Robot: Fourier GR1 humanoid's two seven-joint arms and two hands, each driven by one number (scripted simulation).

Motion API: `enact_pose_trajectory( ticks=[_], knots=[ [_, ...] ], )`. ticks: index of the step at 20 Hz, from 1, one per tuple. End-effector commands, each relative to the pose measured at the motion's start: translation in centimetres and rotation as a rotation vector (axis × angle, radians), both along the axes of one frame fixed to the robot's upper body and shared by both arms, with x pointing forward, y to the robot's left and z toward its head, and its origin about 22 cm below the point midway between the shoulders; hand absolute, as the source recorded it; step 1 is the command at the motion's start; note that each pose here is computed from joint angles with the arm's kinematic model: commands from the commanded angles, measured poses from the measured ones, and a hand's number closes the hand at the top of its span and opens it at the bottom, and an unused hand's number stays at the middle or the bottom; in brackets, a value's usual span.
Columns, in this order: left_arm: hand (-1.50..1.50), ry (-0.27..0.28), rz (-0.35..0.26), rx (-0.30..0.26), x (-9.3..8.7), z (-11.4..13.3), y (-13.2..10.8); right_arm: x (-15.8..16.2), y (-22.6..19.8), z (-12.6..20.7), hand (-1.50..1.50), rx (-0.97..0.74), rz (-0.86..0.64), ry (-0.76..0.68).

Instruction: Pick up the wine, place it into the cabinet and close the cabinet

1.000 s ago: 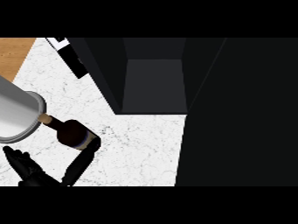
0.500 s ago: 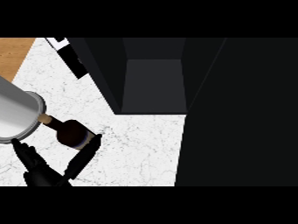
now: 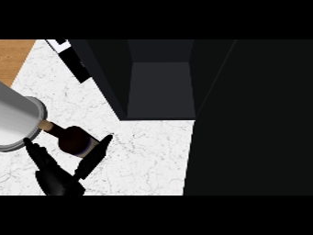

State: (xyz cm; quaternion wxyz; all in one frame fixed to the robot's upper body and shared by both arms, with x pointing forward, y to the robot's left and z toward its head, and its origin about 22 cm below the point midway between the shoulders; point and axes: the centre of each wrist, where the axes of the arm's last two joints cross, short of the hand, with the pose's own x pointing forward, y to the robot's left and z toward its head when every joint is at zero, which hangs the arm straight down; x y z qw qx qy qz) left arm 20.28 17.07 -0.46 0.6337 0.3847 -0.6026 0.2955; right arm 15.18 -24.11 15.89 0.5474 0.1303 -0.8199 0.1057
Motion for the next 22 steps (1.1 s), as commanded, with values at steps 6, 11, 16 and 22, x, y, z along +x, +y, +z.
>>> enact_pose_trajectory(
  ticks=[6, 11, 16, 22],
  knots=[
    [-1.5, 0.011, 0.022, -0.017, 0.7, -0.6, -0.2, -1.8, 0.1, 1.1, -1.5, 0.011, 0.02, -0.035],
    [1.5, -0.068, -0.001, -0.128, 1.6, 2.2, -1.1, -1.1, -0.1, 0.8, -1.5, 0.025, 0.025, -0.025],
    [1.5, -0.047, -0.087, -0.084, 1.9, 1.5, -2.3, -0.8, -0.2, 0.5, -1.5, 0.025, 0.047, -0.021],
    [1.5, -0.021, -0.191, -0.042, 0.7, 1.0, -1.9, -0.4, -0.1, -0.1, -1.5, 0.021, 0.03, -0.016]
  ],
)
